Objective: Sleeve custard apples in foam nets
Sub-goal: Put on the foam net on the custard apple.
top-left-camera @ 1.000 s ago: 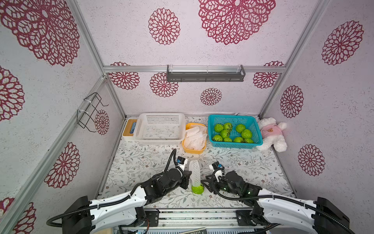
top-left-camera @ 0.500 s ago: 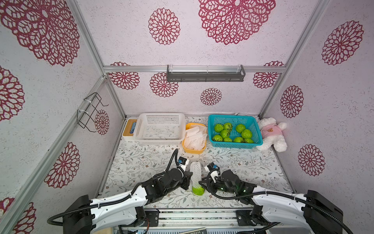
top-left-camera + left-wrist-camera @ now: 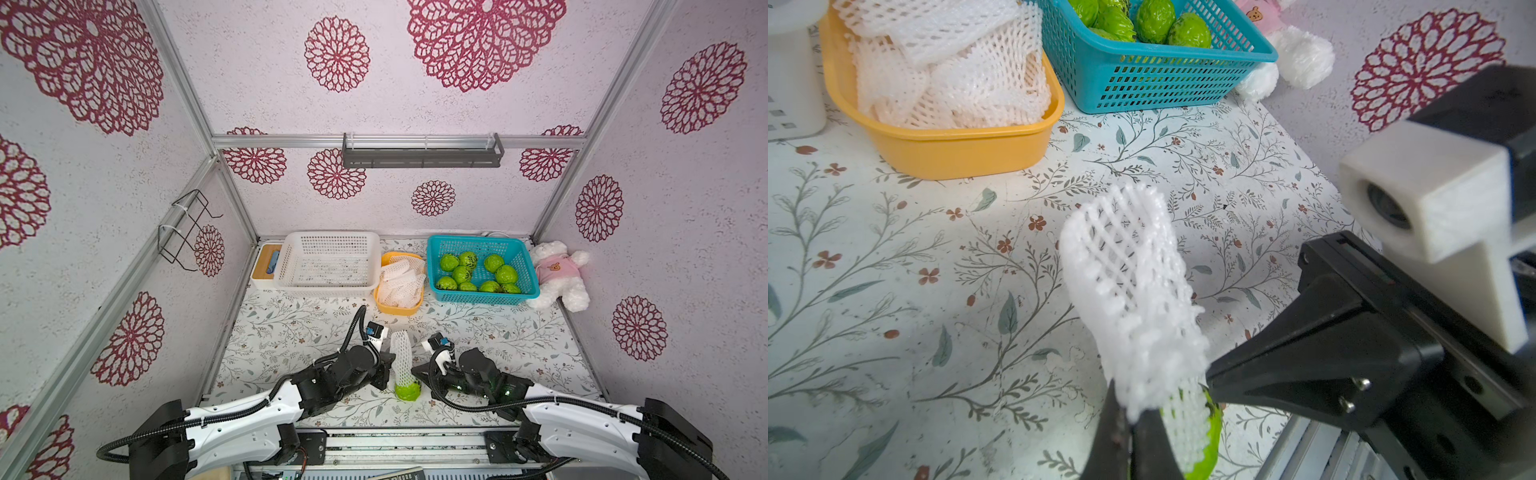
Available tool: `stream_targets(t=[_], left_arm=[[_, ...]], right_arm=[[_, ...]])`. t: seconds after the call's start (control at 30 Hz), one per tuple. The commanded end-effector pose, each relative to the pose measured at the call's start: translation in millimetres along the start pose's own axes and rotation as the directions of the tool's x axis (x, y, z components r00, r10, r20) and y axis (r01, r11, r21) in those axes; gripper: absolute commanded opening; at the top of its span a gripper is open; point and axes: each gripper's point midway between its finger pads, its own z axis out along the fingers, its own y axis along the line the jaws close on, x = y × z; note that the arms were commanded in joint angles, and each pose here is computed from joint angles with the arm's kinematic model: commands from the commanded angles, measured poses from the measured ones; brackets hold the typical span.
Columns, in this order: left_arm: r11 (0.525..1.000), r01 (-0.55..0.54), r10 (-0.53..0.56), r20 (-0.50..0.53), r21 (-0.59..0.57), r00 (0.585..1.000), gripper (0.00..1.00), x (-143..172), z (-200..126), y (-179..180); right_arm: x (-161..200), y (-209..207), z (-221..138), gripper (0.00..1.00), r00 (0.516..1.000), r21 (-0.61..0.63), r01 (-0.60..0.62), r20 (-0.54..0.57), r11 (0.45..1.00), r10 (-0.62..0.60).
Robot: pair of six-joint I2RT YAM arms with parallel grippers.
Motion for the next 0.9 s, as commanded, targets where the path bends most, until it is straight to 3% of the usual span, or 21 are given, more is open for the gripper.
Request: stream_targets(t=[0.0, 0.07, 0.13, 0.33, 0.83, 0.87], left_arm=[[0.999, 0.009, -0.01, 0.017, 0.034, 1.0, 0.0, -10, -5, -13], [0.999, 0.007, -0.007, 0.011, 0.04, 1.0, 0.0, -9, -5, -15], [0.999, 0.003, -0.004, 0.005, 0.045, 1.0, 0.0, -8, -4, -17], [0.999, -0.005, 0.006, -0.001, 0.044, 1.0, 0.0, -8, -2, -20], [1.0, -0.007, 0.007, 0.01, 0.028, 1.0, 0.0, -10, -6, -19], [1.0, -0.007, 0.007, 0.01, 0.029, 1.0, 0.05, -10, -6, -19]], right_arm=[[-8, 5, -3, 0.12, 0.999, -0.009, 0.03, 0.02, 1.0, -0.03], [-8, 7, -2, 0.31, 0.999, -0.014, 0.034, 0.017, 0.999, -0.034], [-7, 9, 0, 0.4, 0.999, -0.021, 0.04, 0.014, 0.999, -0.04], [-6, 11, 7, 0.44, 0.999, -0.022, 0.045, 0.008, 0.999, -0.045], [0, 12, 0, 0.04, 0.998, 0.002, 0.056, -0.008, 0.998, -0.056], [1, 13, -1, 0.01, 0.998, 0.0, 0.058, -0.009, 0.998, -0.058]])
